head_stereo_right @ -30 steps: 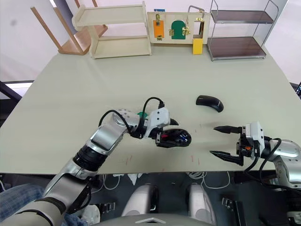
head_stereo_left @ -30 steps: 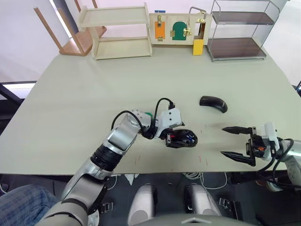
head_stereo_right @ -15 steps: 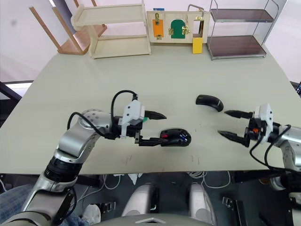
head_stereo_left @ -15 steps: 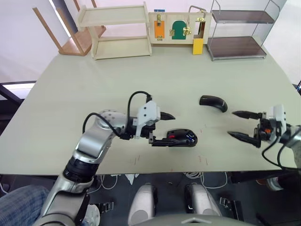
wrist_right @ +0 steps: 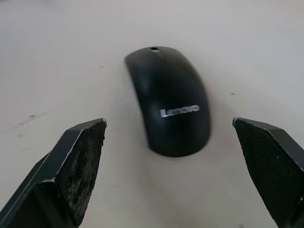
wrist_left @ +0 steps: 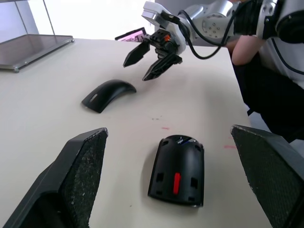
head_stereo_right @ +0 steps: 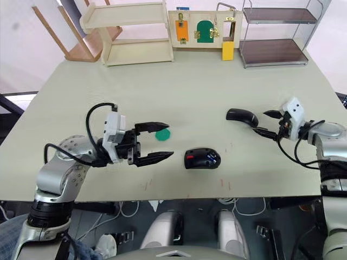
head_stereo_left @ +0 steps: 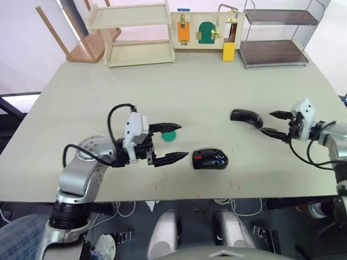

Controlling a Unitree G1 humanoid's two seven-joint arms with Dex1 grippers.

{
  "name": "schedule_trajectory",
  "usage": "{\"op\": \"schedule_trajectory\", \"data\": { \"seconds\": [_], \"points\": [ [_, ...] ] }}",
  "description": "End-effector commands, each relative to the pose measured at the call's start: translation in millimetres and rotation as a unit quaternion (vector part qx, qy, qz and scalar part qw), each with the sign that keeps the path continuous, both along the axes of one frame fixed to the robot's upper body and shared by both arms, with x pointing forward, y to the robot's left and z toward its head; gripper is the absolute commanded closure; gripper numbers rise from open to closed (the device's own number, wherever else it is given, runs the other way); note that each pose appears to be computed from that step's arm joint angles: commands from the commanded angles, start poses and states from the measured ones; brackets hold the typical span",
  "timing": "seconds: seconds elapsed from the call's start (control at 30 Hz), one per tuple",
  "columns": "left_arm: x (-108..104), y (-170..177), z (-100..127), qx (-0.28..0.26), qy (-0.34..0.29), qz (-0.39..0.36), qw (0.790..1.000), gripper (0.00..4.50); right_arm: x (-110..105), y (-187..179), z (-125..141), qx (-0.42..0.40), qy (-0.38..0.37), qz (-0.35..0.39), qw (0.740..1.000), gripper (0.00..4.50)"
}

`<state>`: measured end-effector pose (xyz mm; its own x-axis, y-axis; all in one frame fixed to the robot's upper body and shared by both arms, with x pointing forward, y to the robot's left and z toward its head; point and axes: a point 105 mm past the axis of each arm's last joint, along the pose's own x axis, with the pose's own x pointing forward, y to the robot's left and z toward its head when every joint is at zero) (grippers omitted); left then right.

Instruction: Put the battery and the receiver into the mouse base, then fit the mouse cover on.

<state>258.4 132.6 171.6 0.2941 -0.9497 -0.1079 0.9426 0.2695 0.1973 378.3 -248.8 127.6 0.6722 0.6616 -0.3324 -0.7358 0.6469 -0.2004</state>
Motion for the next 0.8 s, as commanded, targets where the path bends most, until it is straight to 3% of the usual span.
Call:
{"op": "schedule_trajectory", "data": {
  "seconds": [0.03,0.4,0.8],
  "points": [
    [-10,8,14,-0.009,-0.033,0.009,0.999,0.1,10,2,9,-0.012,-0.012,-0.002,1.0,0.0],
    [-31,23,17,-0.035,-0.041,0.075,0.996,0.1,22,19,4,-0.02,0.041,0.018,0.999,0.0],
    [-36,19,18,-0.041,-0.04,0.08,0.995,0.1,18,19,5,-0.044,0.065,0.053,0.995,0.0]
  ]
}}
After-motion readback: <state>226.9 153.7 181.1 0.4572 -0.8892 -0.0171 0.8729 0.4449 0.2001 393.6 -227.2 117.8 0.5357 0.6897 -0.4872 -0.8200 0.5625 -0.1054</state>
